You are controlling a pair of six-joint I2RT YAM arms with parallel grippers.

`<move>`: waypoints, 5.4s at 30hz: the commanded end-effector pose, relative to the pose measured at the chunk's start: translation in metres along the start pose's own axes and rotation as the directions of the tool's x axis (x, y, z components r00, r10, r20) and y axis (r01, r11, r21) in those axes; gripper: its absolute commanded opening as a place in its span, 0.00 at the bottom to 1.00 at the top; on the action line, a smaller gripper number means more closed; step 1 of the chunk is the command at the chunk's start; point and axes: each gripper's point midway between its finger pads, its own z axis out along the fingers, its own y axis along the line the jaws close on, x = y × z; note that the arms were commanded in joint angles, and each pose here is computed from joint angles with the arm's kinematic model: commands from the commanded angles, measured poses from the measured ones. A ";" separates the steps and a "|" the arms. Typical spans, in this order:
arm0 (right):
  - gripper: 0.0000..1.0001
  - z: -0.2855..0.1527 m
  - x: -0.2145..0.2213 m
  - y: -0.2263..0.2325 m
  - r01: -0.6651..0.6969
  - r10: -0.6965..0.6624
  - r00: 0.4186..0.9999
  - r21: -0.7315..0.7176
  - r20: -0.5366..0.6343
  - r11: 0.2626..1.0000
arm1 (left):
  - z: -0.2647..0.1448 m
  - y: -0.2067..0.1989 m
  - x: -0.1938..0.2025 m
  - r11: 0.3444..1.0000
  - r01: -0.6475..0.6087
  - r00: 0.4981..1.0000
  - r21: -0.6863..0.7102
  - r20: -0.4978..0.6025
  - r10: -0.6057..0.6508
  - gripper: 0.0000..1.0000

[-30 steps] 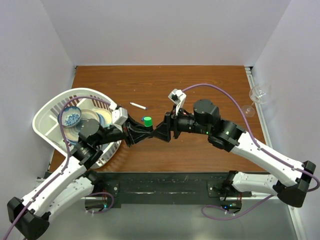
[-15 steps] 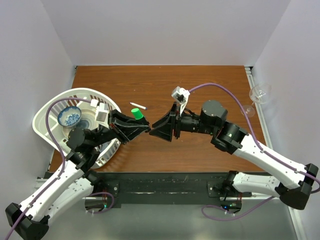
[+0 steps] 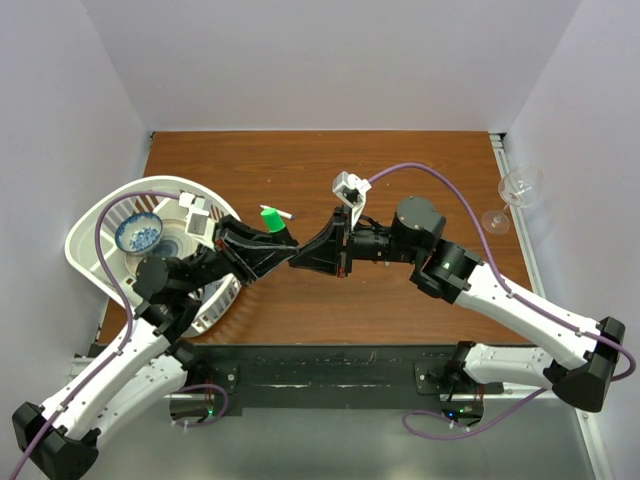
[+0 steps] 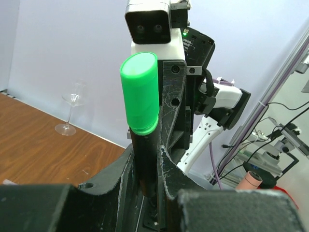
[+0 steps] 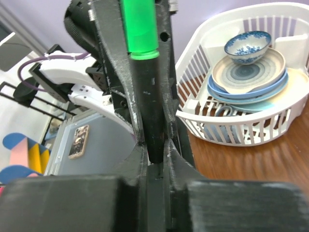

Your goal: Insert the pens into the pen caps

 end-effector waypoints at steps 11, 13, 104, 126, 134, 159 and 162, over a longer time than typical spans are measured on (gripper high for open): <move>0.00 -0.002 -0.007 0.014 0.011 -0.009 0.999 -0.056 0.036 0.998 | 0.002 0.004 -0.013 0.998 -0.057 0.998 -0.039 0.032 0.058 0.36; 0.00 -0.003 -0.004 0.013 0.004 -0.003 1.000 -0.050 0.027 0.999 | 0.001 0.004 -0.015 0.997 -0.060 0.997 -0.050 0.041 0.062 0.40; 0.00 0.002 0.008 0.025 -0.038 0.035 0.999 -0.108 -0.033 0.993 | 0.010 -0.015 -0.069 0.988 -0.090 0.990 -0.123 0.096 0.102 0.67; 0.00 0.003 -0.092 0.028 0.185 -0.187 0.972 0.027 0.142 0.982 | -0.002 -0.024 0.008 0.963 0.266 0.960 0.033 -0.105 -0.261 0.00; 0.00 0.023 -0.116 0.023 0.201 -0.202 0.965 0.028 0.167 0.979 | -0.009 -0.007 0.032 0.953 0.303 0.944 -0.020 -0.132 -0.302 0.00; 0.00 0.025 -0.206 0.029 0.349 -0.347 0.903 0.035 0.253 0.936 | -0.032 -0.019 0.082 0.916 0.399 0.845 -0.032 -0.374 -0.382 0.00; 0.00 0.023 -0.207 0.032 0.383 -0.378 0.891 0.030 0.252 0.923 | -0.038 -0.026 0.088 0.912 0.410 0.825 -0.012 -0.422 -0.376 0.00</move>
